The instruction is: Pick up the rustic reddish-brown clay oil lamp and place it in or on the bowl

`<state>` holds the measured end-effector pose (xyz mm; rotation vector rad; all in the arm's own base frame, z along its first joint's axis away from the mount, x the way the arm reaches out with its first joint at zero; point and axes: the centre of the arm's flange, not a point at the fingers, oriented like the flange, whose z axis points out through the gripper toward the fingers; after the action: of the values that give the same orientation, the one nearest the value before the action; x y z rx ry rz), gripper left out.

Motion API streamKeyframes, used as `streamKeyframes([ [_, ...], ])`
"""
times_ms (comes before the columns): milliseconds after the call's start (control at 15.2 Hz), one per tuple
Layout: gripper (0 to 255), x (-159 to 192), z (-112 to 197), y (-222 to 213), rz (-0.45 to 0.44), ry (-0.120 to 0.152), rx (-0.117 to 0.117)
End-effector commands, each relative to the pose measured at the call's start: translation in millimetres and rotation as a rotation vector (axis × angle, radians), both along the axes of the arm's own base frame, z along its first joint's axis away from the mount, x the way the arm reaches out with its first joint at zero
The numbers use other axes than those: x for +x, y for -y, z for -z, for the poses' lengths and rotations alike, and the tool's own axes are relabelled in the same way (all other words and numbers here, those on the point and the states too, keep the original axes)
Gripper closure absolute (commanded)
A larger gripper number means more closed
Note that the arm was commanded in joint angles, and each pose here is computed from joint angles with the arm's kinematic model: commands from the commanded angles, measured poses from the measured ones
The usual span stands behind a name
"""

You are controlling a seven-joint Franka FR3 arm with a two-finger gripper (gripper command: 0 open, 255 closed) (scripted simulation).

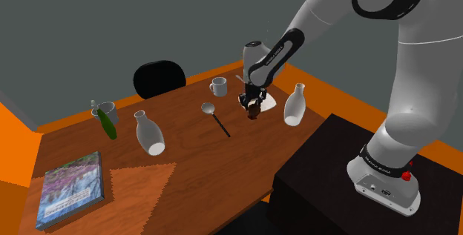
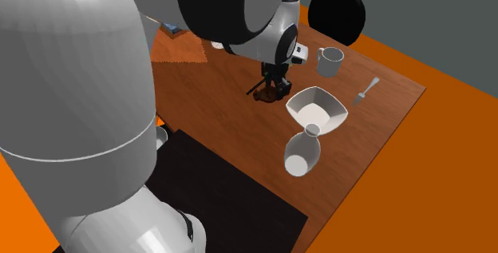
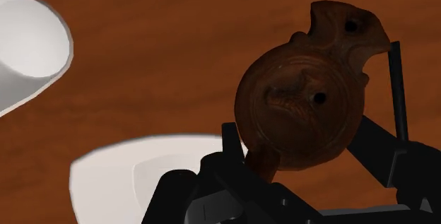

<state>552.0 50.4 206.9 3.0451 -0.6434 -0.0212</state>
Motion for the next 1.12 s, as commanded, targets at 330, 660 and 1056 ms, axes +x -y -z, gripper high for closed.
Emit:
streamKeyframes([
  [330,255,53,-2,74,-0.001,0.000,0.000],
  [660,255,91,-3,129,-0.001,0.000,0.000],
  [1056,255,112,13,161,-0.001,0.000,0.000],
])
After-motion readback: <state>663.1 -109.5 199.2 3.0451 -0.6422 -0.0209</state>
